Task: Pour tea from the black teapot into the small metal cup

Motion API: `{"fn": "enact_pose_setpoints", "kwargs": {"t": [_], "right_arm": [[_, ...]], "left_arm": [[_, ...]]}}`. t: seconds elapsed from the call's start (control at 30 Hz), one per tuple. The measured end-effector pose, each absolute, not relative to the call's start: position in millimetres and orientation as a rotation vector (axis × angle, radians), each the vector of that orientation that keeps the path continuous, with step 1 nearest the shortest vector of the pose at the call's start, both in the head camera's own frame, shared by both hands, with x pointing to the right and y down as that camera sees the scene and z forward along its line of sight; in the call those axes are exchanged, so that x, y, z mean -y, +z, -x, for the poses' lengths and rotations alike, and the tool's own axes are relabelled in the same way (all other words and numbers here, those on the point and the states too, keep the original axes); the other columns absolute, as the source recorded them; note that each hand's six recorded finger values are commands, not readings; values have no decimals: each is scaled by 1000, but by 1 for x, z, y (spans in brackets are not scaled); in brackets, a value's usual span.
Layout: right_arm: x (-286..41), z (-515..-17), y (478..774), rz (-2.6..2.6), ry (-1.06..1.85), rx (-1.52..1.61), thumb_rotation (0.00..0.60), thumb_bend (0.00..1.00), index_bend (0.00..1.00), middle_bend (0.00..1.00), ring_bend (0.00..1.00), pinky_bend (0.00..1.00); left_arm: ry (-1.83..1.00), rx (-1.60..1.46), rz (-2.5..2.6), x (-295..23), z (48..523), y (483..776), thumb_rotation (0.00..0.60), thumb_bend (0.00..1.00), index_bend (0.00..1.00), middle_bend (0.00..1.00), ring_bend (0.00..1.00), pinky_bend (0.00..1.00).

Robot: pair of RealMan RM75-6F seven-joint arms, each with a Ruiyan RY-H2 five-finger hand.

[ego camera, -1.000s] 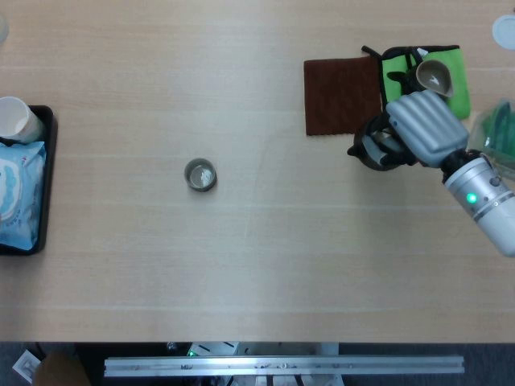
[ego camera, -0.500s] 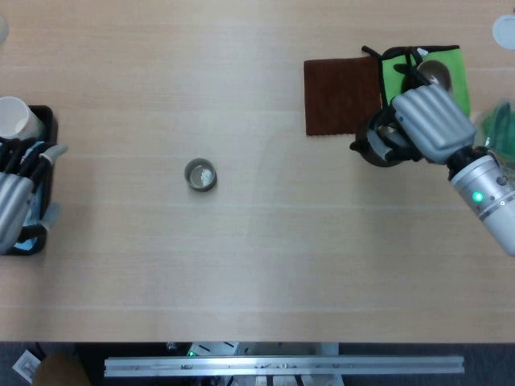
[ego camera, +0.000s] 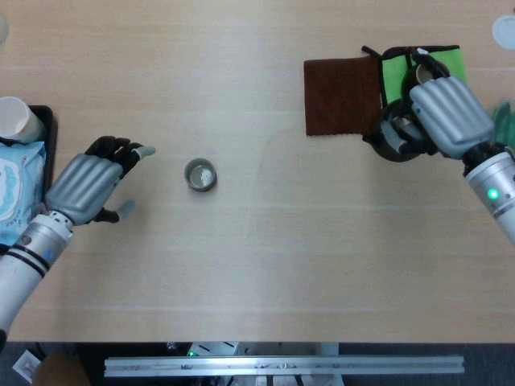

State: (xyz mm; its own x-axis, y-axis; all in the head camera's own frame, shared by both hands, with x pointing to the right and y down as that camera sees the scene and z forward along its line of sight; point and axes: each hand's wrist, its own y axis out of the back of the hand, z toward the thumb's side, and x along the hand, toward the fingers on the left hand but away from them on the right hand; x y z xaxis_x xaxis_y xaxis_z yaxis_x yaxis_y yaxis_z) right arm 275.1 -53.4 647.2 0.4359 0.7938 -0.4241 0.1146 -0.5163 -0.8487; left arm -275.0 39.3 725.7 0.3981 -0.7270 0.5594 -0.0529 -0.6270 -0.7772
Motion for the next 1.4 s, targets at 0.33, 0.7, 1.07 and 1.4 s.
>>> {"fn": "enact_pose_setpoints", "kwargs": {"t": [0.33,0.7,1.07,1.4], "right_arm": [[54,-278,647,1921,1114,776,492,449,976,914,949,89],[56,-285,649,1923,1126,782,492,449,976,914,949,89],[58,-291,649,1931,1132,789,493,448,976,914,950,89],[57,-294,649,1934,1135,790,494,449,976,914,949,89]], "left_arm": [[-1279,-618,1966,-20,232,757,600,280,156,144,110,84],[-1315,-546,1945,-16,198,787,600,278,199,146,109,84],[-1349,-570,1950,-7,183,801,600,278,249,160,110,84],[-1352,-597,1950,-3,177,807,600,277,278,184,120,84]]}}
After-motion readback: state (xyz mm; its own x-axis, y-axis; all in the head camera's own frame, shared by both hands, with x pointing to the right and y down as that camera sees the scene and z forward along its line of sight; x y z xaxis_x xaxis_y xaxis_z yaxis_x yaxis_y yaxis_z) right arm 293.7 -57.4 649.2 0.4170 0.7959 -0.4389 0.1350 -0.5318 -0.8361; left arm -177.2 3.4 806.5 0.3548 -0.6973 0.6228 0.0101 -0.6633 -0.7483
